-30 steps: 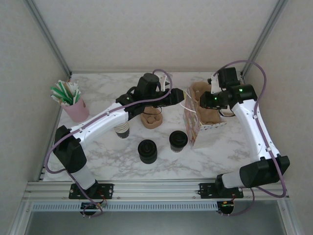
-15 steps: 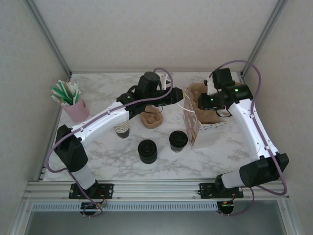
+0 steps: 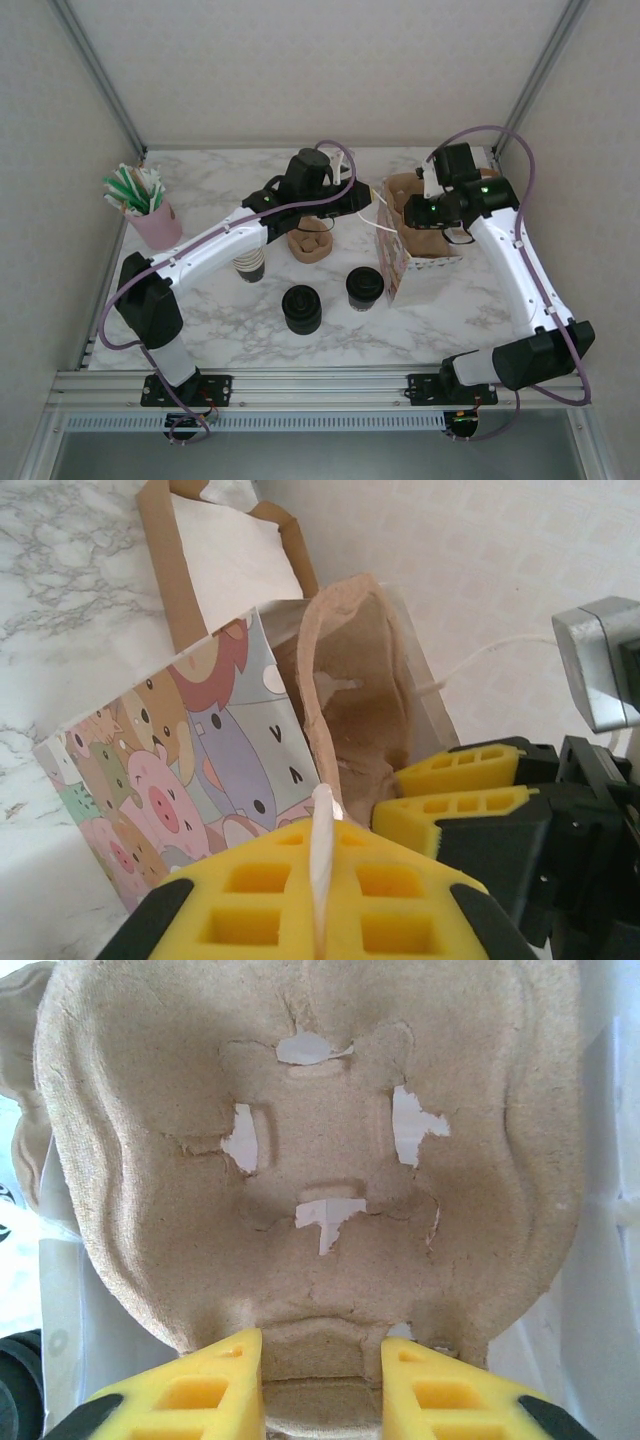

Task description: Pack the takeout coffee

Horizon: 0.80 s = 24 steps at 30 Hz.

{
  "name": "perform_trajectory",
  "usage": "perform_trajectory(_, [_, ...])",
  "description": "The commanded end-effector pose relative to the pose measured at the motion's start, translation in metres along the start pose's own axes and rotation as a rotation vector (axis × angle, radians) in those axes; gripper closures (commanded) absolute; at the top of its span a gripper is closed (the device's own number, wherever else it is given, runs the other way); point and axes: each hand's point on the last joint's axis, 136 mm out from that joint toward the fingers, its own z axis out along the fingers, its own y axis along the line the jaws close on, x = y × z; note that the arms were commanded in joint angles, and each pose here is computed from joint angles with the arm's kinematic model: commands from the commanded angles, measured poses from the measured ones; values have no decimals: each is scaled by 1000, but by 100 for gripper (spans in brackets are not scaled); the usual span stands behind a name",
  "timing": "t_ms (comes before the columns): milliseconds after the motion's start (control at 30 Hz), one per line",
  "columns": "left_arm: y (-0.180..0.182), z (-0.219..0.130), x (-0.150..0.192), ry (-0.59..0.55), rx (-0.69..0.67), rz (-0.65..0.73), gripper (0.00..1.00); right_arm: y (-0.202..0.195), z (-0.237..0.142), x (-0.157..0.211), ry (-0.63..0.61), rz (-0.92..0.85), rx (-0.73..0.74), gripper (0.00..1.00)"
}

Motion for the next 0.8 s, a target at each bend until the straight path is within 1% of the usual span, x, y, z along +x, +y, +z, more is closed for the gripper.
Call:
perform_trajectory(0, [-4,1,-12,-55,-17,-4,100,1,-12,8,-9,-15,10,72])
perform_trajectory(300, [-1,1,-14,-76,-23,-17,100,-5,0,23,45,5,35,71])
perform_trajectory(500, [0,3,-13,-71,-20,-21,100,2,6,29,68,-25,17,71])
perform_trajectory(700, [0,4,-12,-69,-19,-22,100,3,11,33,91,-49,31,71])
perform_trajectory(767, [0,4,-12,-68,-18,-22,100,-1,14,35,103,-48,57,71])
